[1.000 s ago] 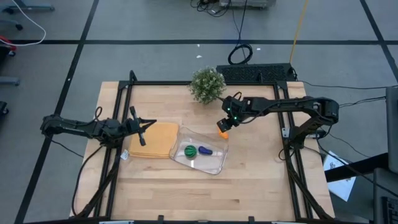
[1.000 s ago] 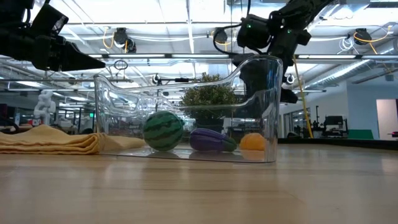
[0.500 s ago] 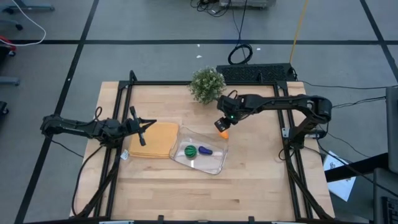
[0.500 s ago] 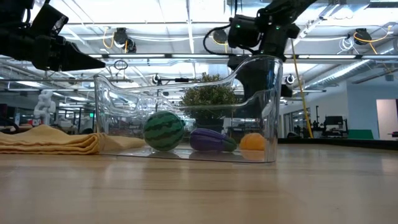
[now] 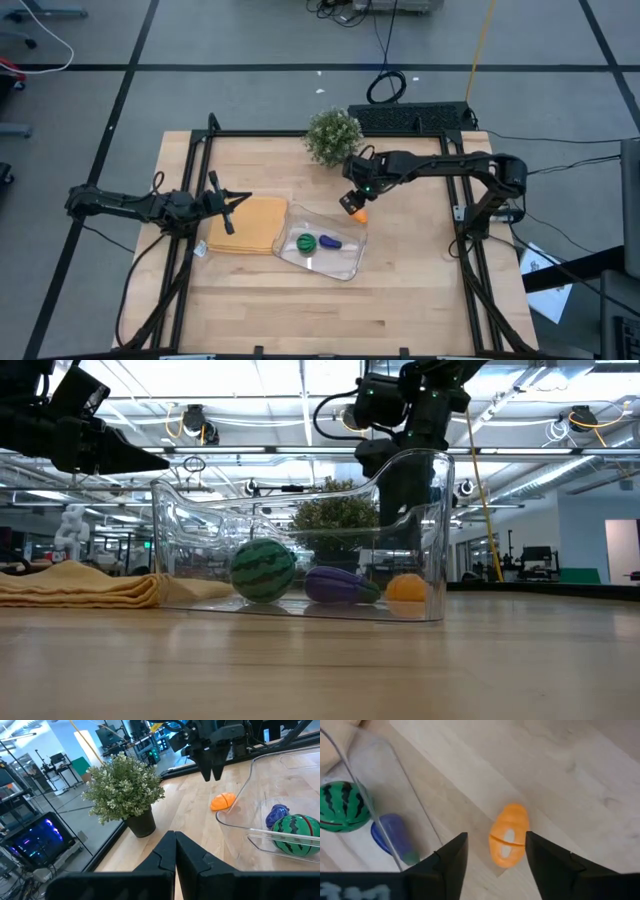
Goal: Pick and placing Produce into tupperware
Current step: Put the bread into the transparent bin
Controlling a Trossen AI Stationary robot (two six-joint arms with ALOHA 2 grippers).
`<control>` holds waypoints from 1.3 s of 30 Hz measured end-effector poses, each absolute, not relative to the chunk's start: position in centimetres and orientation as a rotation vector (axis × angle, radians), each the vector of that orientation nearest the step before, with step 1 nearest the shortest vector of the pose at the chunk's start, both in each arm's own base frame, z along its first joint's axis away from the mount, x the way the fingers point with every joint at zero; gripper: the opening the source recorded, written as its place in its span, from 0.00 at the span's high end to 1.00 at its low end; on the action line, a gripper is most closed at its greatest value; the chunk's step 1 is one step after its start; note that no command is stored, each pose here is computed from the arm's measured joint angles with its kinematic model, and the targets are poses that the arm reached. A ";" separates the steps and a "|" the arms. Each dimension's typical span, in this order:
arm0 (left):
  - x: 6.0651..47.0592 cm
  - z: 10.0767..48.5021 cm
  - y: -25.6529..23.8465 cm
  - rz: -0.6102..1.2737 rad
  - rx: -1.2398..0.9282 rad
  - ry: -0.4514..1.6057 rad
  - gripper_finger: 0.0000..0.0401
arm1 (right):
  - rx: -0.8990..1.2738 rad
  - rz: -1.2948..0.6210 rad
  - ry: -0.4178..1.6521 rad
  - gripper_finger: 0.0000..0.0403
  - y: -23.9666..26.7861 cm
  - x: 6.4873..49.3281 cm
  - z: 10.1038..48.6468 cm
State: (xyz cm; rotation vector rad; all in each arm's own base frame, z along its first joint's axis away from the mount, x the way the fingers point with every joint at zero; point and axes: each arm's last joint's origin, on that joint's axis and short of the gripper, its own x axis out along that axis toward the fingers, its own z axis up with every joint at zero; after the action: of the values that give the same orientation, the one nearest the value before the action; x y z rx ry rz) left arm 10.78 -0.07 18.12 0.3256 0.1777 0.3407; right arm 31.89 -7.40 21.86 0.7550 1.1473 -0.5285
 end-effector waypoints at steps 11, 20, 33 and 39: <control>10.8 18.1 -0.1 0.341 0.324 0.177 0.99 | 0.730 -0.495 1.174 0.28 -6.0 32.1 21.8; 10.8 18.1 -0.1 0.341 0.324 0.177 0.99 | 0.727 -0.516 1.274 0.22 -6.2 32.5 18.8; 10.8 18.1 -0.1 0.341 0.322 0.178 0.99 | 0.754 -0.492 1.312 0.22 -7.1 33.1 16.7; 10.8 18.1 -0.1 0.340 0.324 0.182 0.99 | 0.754 -0.497 1.310 0.22 -7.6 33.1 16.6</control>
State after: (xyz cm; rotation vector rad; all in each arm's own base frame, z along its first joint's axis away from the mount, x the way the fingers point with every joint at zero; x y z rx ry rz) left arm 10.77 -0.07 18.07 0.3238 0.1822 0.3402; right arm 33.07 -7.59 16.62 0.7544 1.3097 -0.4968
